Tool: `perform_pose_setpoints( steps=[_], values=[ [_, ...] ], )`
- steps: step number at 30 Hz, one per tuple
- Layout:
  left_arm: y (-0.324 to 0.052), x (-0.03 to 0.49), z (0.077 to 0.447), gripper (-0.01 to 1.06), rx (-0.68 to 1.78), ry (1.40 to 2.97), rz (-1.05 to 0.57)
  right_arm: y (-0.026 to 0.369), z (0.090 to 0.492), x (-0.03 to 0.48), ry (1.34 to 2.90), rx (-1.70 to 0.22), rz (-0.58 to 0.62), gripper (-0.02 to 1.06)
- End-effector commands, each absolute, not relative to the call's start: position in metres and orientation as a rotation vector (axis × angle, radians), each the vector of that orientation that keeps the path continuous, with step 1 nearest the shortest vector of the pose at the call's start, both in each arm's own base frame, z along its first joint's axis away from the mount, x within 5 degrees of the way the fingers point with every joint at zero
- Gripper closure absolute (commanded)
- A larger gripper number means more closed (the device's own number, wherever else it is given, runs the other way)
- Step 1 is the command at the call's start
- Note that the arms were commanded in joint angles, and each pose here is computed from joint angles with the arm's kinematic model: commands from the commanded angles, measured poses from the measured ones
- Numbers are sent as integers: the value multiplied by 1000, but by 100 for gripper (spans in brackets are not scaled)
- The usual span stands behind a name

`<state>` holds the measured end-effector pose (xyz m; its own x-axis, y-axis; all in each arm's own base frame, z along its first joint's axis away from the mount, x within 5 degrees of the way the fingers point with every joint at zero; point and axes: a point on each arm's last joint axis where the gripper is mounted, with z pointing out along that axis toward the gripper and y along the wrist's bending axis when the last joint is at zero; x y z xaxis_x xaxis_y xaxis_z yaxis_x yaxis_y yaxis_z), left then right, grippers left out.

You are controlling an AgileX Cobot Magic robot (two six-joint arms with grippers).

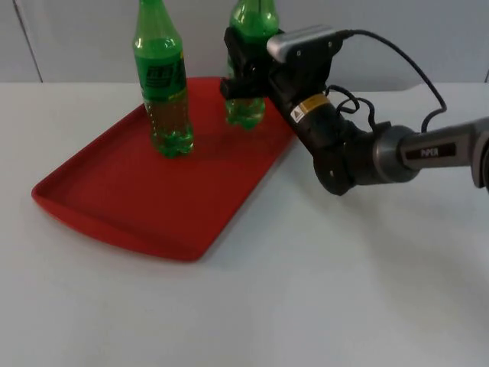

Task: Place the bottle upright on the tray.

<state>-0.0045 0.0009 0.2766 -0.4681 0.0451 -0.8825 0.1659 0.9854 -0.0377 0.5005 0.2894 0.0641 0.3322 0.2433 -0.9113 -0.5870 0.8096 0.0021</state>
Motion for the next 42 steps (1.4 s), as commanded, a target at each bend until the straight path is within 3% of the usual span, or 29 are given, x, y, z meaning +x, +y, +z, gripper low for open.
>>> perform_pose_setpoints(
  steps=[1,21,24,25,29,32,42],
  values=[
    [0,-5,275,0,146,2058,-153,290,64,501,1102,-361,560,105],
    [0,-5,275,0,146,2058,-153,293,54,501,1159,-441,508,103],
    [0,-5,275,0,146,2058,-153,296,54,499,1145,-492,509,88],
    [0,-5,275,0,146,2058,-153,296,54,499,1145,-492,509,88],
    [0,-5,275,0,146,2058,-153,300,53,497,1133,-538,512,53],
    [0,-5,275,0,146,2058,-153,299,53,497,1134,-533,511,40],
    [0,-5,275,0,146,2058,-153,299,53,497,1135,-532,514,39]
  ],
)
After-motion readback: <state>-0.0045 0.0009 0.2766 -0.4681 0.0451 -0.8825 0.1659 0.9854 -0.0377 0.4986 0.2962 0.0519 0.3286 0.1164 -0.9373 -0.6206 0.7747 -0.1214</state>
